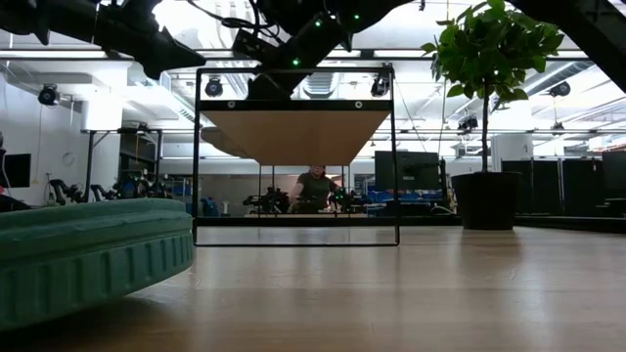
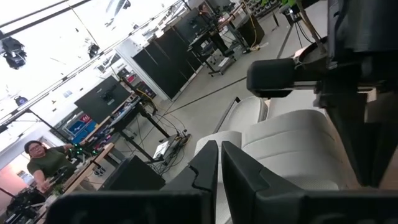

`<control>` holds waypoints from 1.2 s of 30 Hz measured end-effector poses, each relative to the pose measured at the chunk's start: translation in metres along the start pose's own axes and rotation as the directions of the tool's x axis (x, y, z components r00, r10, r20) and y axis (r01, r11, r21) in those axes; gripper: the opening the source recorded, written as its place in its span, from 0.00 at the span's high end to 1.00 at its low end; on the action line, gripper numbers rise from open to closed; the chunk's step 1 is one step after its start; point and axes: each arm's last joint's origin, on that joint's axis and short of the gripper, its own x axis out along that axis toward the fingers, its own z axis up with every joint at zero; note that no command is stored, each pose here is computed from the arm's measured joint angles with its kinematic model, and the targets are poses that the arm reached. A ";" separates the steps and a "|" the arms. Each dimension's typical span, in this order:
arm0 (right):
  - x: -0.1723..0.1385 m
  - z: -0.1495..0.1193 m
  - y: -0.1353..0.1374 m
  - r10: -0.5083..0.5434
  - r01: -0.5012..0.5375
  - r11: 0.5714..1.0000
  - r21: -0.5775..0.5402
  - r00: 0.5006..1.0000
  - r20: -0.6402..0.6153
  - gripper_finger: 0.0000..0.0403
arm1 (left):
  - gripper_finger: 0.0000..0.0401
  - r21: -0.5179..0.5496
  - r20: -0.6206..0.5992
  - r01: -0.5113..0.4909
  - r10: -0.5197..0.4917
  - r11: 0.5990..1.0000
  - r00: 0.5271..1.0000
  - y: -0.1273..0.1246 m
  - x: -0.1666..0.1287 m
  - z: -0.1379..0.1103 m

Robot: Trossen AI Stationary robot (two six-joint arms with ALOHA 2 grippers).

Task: Pick and place slides into the shelf
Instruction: Put the gray slide on the shelf

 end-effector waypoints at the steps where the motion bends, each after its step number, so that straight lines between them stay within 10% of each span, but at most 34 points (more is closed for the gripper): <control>1: 0.001 -0.001 -0.001 -0.001 0.001 1.000 0.001 1.000 -0.002 0.98 | 0.99 0.000 0.000 0.000 0.000 1.000 1.000 0.000 0.000 0.000; 36: -0.001 0.000 -0.010 -0.043 0.043 0.999 0.019 0.999 0.015 0.98 | 0.99 0.000 0.000 0.000 0.000 1.000 1.000 0.000 0.000 0.000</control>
